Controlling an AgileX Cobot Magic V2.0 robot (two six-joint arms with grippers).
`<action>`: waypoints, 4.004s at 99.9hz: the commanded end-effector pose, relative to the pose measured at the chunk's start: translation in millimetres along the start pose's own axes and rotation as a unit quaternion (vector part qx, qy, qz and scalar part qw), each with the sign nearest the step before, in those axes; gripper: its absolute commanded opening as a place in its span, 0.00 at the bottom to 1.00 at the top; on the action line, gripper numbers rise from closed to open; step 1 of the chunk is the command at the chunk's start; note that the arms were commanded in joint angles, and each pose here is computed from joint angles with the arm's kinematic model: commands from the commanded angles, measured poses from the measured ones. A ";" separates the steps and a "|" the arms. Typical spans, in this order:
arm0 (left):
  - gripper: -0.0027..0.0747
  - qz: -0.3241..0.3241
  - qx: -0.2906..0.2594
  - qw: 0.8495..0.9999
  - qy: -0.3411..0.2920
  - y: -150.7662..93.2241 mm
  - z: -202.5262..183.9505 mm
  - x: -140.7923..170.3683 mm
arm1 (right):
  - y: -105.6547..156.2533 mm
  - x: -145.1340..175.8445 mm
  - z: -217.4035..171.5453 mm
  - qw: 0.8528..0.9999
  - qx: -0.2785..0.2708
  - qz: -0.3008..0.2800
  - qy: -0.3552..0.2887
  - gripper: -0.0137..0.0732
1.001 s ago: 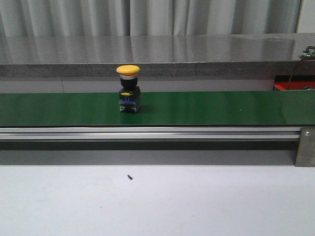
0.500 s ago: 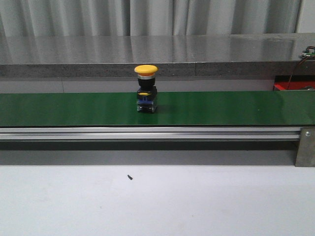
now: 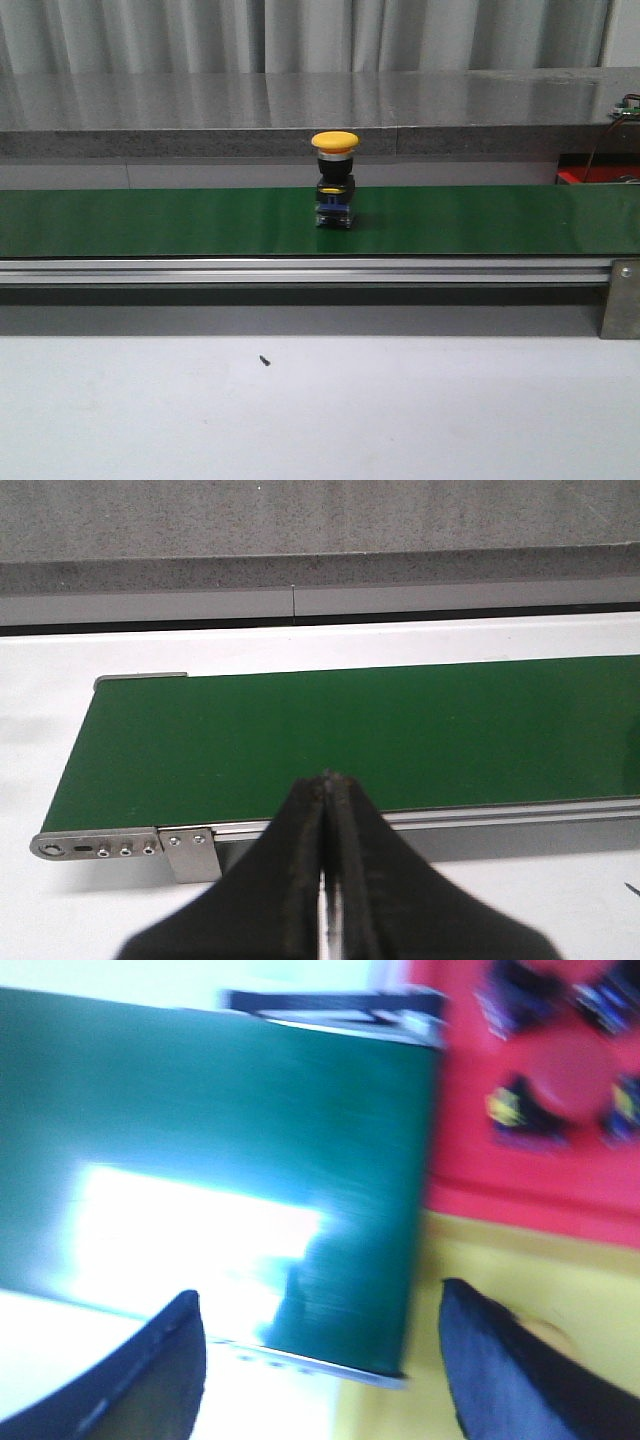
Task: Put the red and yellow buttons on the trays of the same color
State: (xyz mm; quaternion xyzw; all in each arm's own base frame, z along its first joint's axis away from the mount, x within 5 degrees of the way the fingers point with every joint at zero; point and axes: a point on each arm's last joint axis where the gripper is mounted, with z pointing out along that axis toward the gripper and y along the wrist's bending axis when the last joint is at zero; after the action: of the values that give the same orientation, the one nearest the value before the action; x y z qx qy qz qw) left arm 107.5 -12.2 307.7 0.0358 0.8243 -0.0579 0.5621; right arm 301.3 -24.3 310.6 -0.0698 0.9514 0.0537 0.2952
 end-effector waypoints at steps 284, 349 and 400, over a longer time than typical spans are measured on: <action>0.01 -0.012 0.000 0.999 -0.051 -0.6 -4.0 -15.2 | -170.0 14.3 39.9 0.974 0.079 0.202 0.070 0.40; 0.01 -0.012 0.000 0.999 -0.052 -0.6 -4.0 -15.4 | -167.7 25.6 54.0 0.970 0.068 0.221 0.073 0.67; 0.01 -0.012 0.000 0.999 -0.052 -0.6 -4.0 -15.4 | -95.6 -23.2 -37.7 0.987 0.076 0.120 -0.072 0.67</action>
State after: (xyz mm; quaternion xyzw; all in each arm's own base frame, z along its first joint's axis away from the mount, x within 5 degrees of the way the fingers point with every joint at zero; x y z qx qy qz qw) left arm 107.4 -12.8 307.7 0.0324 0.8243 -0.0642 0.5616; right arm 325.7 -147.9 299.5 0.1111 0.9529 0.0333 0.2802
